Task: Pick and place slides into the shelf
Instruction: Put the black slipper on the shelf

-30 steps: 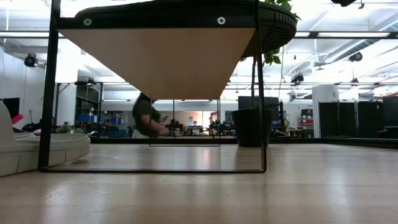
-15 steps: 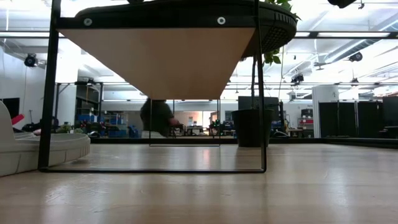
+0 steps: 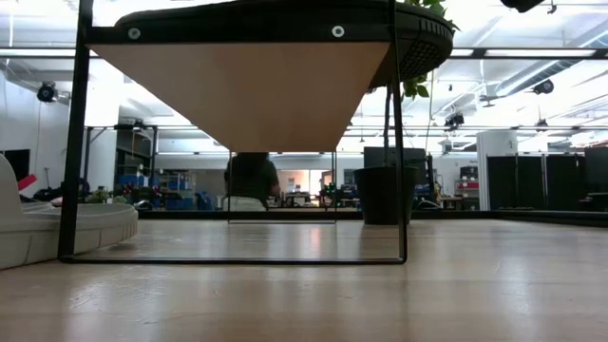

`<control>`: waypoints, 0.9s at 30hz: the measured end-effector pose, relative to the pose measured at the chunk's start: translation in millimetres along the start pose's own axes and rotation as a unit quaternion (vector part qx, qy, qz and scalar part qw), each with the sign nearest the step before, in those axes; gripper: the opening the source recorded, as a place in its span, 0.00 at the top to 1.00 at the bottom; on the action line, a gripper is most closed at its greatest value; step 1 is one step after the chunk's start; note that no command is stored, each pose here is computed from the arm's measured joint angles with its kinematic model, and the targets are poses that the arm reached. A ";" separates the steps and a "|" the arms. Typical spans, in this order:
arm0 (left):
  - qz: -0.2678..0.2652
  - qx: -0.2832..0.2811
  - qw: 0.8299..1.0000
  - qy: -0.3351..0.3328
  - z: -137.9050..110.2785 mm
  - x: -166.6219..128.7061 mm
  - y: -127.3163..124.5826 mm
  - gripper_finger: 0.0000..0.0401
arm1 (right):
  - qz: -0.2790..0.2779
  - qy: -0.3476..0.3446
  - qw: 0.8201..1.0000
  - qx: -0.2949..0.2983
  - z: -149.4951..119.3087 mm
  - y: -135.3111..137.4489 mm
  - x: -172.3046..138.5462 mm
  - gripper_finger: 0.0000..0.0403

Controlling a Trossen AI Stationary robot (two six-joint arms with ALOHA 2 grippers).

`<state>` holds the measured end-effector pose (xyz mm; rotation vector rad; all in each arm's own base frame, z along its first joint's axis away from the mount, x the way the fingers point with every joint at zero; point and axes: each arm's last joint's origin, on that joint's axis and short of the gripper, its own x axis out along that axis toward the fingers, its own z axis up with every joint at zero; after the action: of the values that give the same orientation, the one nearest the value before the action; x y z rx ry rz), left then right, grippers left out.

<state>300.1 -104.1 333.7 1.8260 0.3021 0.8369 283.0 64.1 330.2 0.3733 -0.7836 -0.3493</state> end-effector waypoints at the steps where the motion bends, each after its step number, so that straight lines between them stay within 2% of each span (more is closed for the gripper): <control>1: -0.002 0.005 1.000 -0.002 1.6 0.0 -1.8 0.38 | 0.000 0.000 1.000 0.001 0.0 0.0 0.0 0.82; 7: 0.009 0.016 1.000 -0.013 4.7 4.1 -8.6 0.38 | 0.016 0.000 1.000 0.017 0.1 0.8 0.0 0.82; 12: 0.040 0.020 0.998 -0.032 4.4 10.7 -9.0 0.38 | 0.019 0.002 1.000 0.023 -0.3 1.1 0.1 0.82; 19: 0.025 0.078 0.996 -0.030 0.6 23.3 -22.8 0.38 | 0.021 0.004 0.999 0.027 -0.9 1.2 0.4 0.82; 27: 0.057 0.070 0.995 -0.051 2.7 32.6 -28.2 0.38 | 0.024 0.012 0.999 0.028 -3.2 1.1 0.4 0.82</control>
<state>330.4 -76.0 321.1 2.0255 0.1963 0.8150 285.8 65.5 328.9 0.4106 -0.7779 -0.2772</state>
